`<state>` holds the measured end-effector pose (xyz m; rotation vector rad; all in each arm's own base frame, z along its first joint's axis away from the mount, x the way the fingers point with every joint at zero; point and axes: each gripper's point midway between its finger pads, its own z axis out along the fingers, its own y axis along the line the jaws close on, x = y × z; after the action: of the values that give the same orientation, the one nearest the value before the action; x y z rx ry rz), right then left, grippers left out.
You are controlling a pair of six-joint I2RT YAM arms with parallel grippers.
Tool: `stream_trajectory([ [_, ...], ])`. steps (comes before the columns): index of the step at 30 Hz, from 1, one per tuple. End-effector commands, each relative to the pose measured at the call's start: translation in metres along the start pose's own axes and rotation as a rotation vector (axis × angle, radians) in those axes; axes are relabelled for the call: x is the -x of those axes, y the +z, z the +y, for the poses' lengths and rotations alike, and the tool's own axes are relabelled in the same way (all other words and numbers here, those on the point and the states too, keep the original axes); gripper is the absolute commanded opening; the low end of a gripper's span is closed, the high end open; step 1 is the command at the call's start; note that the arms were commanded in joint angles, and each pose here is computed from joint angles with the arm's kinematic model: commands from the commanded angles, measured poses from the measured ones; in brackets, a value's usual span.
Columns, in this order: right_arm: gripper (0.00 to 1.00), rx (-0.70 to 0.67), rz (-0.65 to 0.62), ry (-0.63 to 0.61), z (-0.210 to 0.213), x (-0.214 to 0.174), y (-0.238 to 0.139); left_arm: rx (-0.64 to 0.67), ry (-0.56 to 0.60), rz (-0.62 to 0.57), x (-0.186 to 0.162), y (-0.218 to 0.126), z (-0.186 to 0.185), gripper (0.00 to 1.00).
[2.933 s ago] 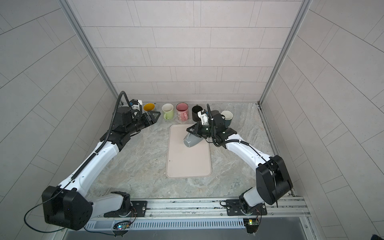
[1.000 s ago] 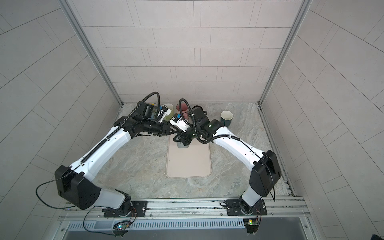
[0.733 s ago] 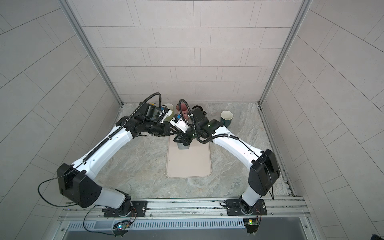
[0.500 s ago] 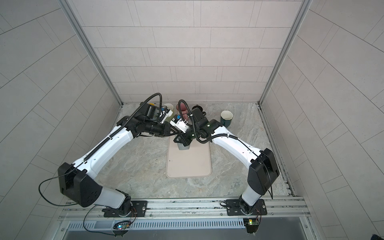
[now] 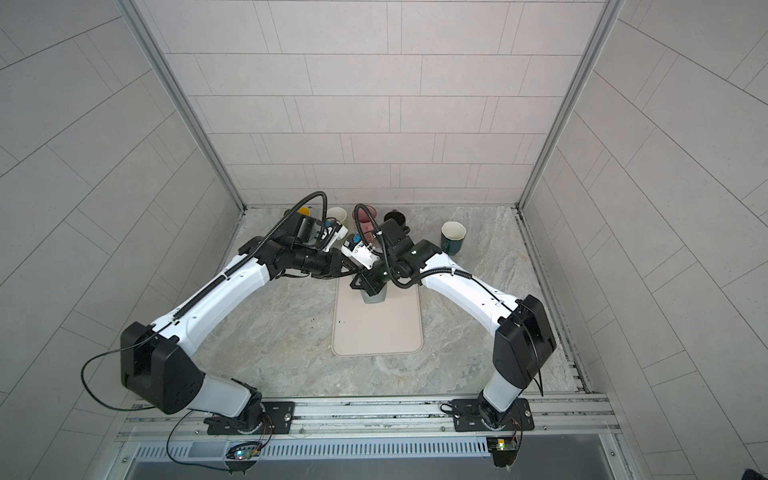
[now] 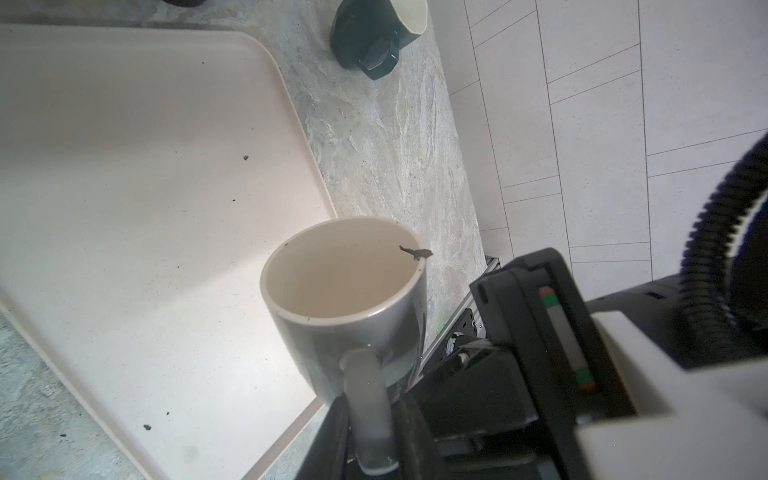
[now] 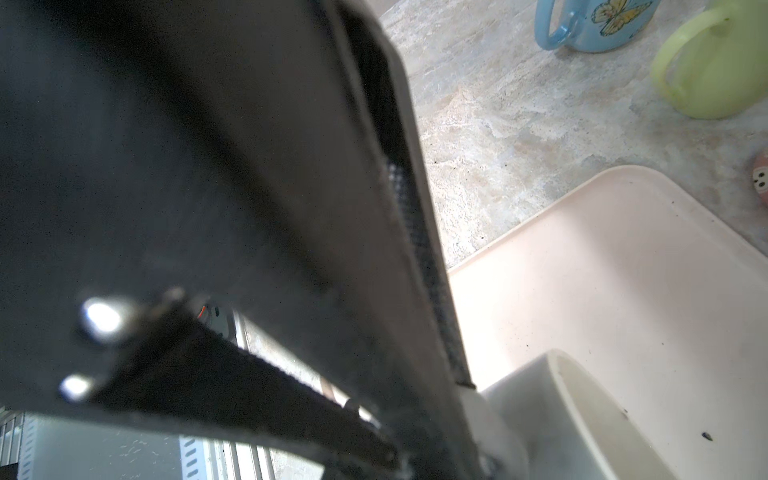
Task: Turn the mug right side up
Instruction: 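Grasp the grey mug with the left gripper beside the right gripper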
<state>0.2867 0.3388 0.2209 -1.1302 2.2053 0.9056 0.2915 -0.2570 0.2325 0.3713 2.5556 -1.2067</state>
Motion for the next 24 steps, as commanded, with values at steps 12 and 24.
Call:
stream_trajectory([
  [12, 0.00, -0.062, -0.103, -0.191, -0.003, 0.039, -0.001, -0.033, -0.054, 0.283, -0.066, 0.031, 0.007, 0.23],
  [24, 0.00, -0.108, -0.133, -0.177, -0.013, 0.040, 0.003, -0.088, -0.032, 0.288, -0.071, 0.029, -0.005, 0.00],
])
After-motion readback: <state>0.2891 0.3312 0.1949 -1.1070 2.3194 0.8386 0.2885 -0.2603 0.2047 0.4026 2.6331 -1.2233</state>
